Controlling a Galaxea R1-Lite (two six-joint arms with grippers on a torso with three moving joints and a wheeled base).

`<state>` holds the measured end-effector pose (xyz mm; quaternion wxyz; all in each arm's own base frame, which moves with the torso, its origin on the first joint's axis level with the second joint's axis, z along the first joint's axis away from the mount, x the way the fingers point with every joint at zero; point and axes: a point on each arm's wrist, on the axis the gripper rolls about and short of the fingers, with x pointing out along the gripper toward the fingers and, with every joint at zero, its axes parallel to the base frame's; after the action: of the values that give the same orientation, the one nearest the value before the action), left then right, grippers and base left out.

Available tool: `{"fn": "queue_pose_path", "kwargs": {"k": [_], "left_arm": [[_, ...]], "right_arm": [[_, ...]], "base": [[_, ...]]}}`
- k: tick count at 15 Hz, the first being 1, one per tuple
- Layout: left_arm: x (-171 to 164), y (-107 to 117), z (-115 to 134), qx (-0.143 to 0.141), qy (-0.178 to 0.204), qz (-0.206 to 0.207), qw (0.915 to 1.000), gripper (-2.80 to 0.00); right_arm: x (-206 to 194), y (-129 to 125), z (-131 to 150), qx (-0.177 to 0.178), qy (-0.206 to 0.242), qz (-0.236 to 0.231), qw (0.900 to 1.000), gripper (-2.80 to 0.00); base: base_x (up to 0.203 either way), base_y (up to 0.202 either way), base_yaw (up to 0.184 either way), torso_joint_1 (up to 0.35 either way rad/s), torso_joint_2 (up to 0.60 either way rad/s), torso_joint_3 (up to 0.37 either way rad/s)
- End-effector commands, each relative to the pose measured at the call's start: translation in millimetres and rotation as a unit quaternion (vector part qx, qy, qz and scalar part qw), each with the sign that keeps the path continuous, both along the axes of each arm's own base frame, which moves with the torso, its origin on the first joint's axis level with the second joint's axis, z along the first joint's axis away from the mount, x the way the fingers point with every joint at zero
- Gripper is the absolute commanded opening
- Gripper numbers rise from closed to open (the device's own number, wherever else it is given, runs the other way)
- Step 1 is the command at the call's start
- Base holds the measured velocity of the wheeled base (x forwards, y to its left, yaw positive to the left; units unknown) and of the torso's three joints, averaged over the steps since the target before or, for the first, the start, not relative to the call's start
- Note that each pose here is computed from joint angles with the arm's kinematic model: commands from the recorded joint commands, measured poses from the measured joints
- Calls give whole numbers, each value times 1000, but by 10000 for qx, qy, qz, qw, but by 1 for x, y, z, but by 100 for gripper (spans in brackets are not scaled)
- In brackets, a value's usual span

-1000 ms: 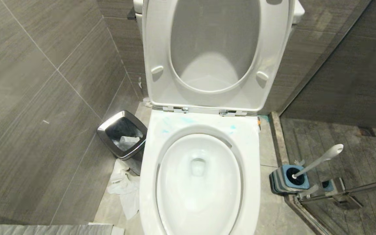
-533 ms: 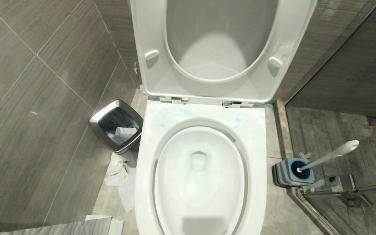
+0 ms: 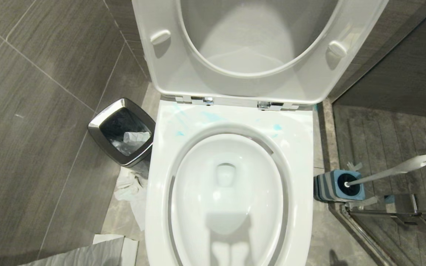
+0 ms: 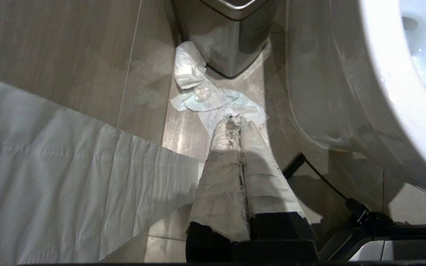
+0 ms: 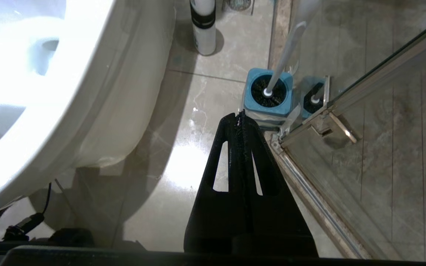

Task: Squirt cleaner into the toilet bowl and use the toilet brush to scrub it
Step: Pour in the cleaning agent

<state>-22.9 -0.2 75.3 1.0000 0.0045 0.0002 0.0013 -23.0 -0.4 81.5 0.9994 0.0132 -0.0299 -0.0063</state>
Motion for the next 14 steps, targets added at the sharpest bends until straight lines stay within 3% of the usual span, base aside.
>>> {"fn": "queue_pose_path", "kwargs": {"k": [1,9,14], "left_arm": [[0,0,0,1,13,3,10000,-280],[0,0,0,1,7,3,10000,-280],[0,0,0,-14,13,3,10000,-280]], "right_arm": [[2,0,-7,1,121,-1,9999,-280],[2,0,-7,0,114,2,9999,-280],[2,0,-7,1,121,-2,9999,-280]], "base": [[0,0,0,2,-2,-198],[0,0,0,2,5,-195],[0,0,0,2,0,-41]]}}
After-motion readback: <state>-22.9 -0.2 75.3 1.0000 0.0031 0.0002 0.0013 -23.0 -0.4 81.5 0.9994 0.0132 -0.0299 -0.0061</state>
